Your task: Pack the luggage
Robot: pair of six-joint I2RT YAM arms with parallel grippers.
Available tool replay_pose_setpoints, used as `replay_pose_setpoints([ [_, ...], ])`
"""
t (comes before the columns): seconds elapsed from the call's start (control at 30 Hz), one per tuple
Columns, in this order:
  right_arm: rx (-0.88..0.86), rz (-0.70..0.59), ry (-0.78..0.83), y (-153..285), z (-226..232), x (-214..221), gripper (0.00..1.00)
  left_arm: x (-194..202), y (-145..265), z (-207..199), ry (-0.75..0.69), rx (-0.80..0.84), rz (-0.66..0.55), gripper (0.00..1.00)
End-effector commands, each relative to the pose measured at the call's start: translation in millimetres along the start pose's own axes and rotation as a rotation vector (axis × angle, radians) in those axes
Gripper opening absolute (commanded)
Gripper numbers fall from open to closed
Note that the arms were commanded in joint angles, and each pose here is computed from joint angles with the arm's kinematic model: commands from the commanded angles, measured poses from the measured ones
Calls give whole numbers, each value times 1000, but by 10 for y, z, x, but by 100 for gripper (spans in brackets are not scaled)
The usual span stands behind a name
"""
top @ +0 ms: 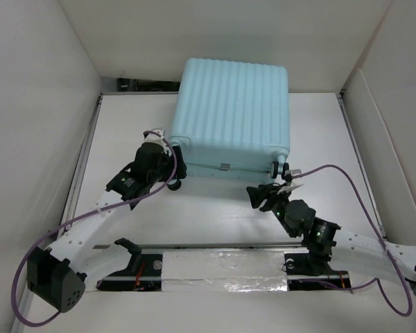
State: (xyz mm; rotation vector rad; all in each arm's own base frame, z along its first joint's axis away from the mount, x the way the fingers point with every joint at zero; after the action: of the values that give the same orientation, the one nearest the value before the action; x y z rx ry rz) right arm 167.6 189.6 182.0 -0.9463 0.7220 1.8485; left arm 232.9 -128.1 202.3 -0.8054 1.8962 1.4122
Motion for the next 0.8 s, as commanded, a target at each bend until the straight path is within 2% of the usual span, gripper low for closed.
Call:
replay_pose_setpoints([
  [0.0, 96, 10, 7, 34, -276, 111, 59, -272, 71, -187, -52, 112, -50, 82],
  [0.07, 114, -9, 7, 12, -319, 86, 59, -322, 25, -235, -71, 129, -44, 77],
  [0.2, 204, -40, 46, -107, -446, 35, 50, -349, -38, -277, -90, 141, -27, 65],
  [0.33, 273, -100, 35, -174, -582, 43, 46, -369, -58, -326, -111, 173, -20, 61],
  [0.37, 281, -149, 14, -188, -585, -12, 46, -398, -50, -328, -117, 168, -22, 59],
  [0.43, 303, -162, 30, -188, -661, 1, 49, -395, -78, -308, -139, 155, -19, 59],
  [0.47, 298, -172, 28, -192, -656, -10, 53, -405, -85, -308, -145, 153, -20, 58],
  [0.5, 315, -185, 34, -206, -703, -45, 63, -403, -94, -307, -149, 153, -19, 56],
  [0.53, 321, -194, 39, -215, -724, -63, 64, -396, -106, -303, -158, 151, -15, 54],
  [0.57, 313, -198, 43, -234, -721, -79, 65, -399, -108, -304, -159, 151, -15, 49],
  [0.6, 304, -209, 76, -304, -765, -163, 66, -436, -82, -311, -166, 157, -33, 37],
  [0.67, 319, -216, 77, -334, -823, -211, 64, -463, -61, -317, -168, 161, -46, 33],
  [0.77, 268, -225, 90, -455, -824, -302, 58, -519, -12, -350, -168, 182, -66, 9],
])
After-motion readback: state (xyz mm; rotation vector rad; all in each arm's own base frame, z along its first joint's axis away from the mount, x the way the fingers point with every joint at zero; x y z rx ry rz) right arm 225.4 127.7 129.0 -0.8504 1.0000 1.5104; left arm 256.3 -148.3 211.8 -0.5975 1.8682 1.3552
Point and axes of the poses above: each gripper's point midway between its finger pads, its own y axis back along the fingers, its own z axis along the line the jaws close on, x = y × z, the point moved 5 cm from there along y, back along the fingers, and after that the axes turned 5 degrees about -y, right-handed, at the moved point
